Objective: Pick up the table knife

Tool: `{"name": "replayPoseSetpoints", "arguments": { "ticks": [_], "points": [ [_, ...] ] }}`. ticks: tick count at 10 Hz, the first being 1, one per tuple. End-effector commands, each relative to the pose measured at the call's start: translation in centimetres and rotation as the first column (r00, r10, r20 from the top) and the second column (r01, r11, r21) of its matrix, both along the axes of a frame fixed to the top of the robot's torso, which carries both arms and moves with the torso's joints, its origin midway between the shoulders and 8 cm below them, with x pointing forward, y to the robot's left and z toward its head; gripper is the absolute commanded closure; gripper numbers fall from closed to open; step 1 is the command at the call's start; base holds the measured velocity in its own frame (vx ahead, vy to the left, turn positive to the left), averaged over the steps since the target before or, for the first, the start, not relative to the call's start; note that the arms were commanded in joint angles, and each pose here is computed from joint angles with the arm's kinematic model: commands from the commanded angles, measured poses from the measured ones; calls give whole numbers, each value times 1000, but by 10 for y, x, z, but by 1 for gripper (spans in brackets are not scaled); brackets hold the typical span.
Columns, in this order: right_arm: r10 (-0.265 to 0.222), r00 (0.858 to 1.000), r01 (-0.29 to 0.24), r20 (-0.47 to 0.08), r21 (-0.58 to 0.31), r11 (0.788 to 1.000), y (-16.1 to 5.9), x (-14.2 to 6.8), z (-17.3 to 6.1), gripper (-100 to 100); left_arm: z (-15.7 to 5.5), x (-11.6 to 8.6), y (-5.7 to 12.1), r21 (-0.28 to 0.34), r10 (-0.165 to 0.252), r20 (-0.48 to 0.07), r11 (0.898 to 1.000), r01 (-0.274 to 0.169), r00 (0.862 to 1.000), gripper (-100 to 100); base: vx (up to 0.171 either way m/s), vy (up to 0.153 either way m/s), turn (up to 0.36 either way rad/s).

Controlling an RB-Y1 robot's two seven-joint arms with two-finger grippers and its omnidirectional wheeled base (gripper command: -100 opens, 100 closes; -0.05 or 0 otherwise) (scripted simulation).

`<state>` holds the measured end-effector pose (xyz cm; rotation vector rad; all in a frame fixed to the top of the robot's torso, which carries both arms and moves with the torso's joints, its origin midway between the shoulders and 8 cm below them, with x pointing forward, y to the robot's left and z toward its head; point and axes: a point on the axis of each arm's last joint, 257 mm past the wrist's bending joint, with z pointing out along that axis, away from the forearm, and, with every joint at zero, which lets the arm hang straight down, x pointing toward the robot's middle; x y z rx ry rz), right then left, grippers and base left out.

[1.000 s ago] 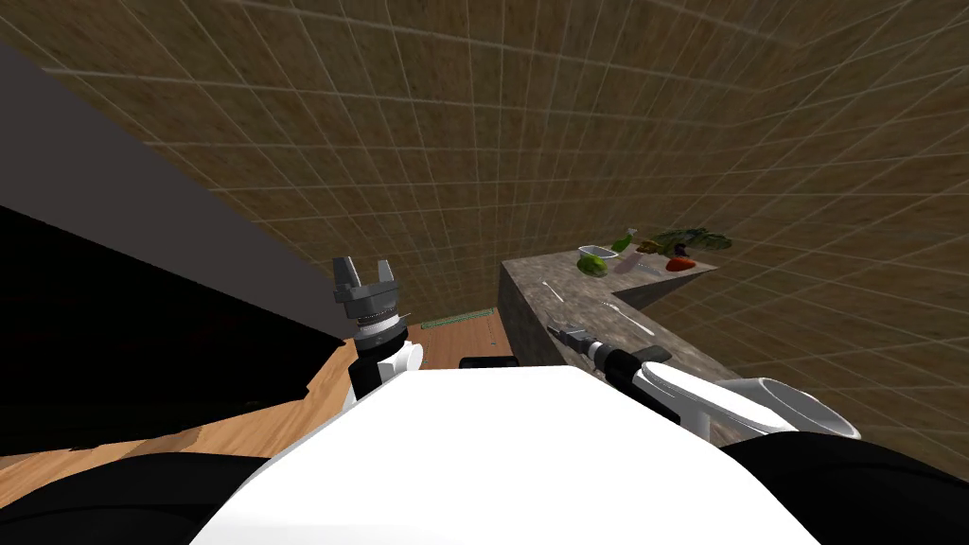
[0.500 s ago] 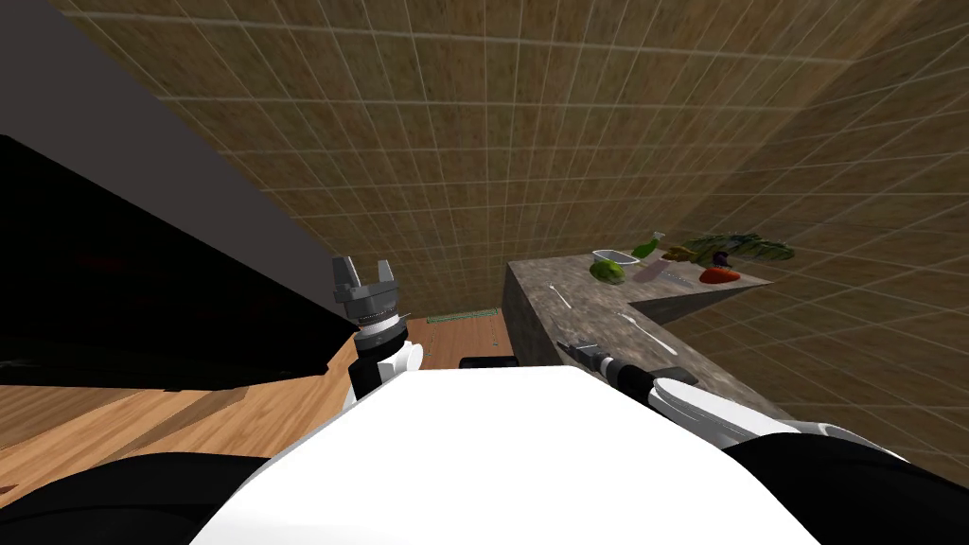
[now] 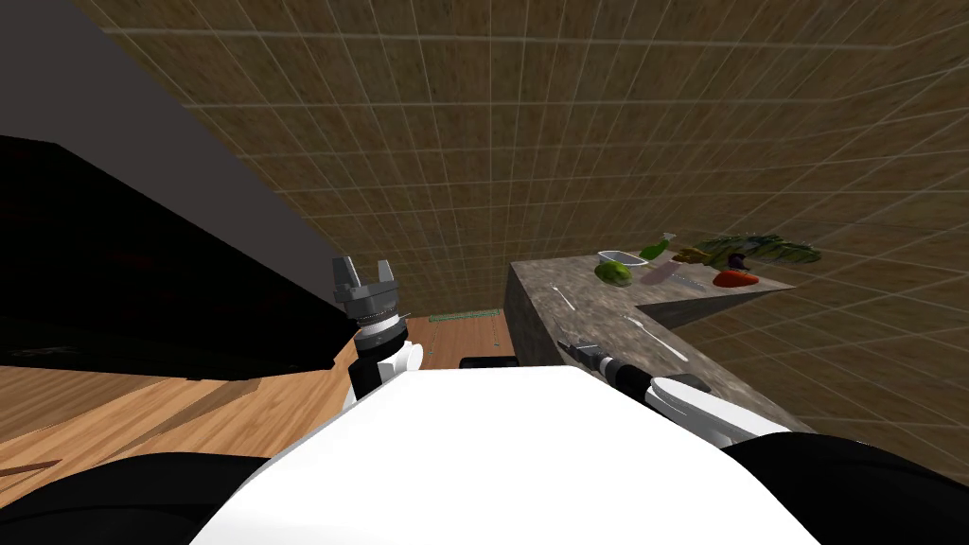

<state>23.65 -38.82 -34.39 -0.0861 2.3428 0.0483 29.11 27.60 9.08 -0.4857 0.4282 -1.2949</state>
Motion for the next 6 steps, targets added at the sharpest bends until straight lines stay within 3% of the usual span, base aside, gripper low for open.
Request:
{"name": "replayPoseSetpoints", "arguments": {
  "ticks": [1, 2, 3, 6],
  "points": [
    [-9, 1000, 9, 1, 1, 1000, -5, 1, -5, -100, 0, 0, 0, 0, 0, 0, 1000, 0, 1000, 0, 10, 21, 63],
    [-6, 1000, 6, 1, 0, 1000, -3, 0, -4, -100, 0, 0, 0, 0, 0, 0, 1000, 0, 1000, 0, 5, 9, 11],
    [-6, 1000, 6, 1, 0, 1000, -3, 0, -4, 100, 0, 0, 0, 0, 0, 0, 1000, 0, 1000, 0, 0, 0, 0],
    [-6, 1000, 6, 1, -2, 1000, -4, 0, -4, 100, 0, 0, 0, 0, 0, 0, 1000, 0, 1000, 0, 0, 0, 0]
  ]
}}
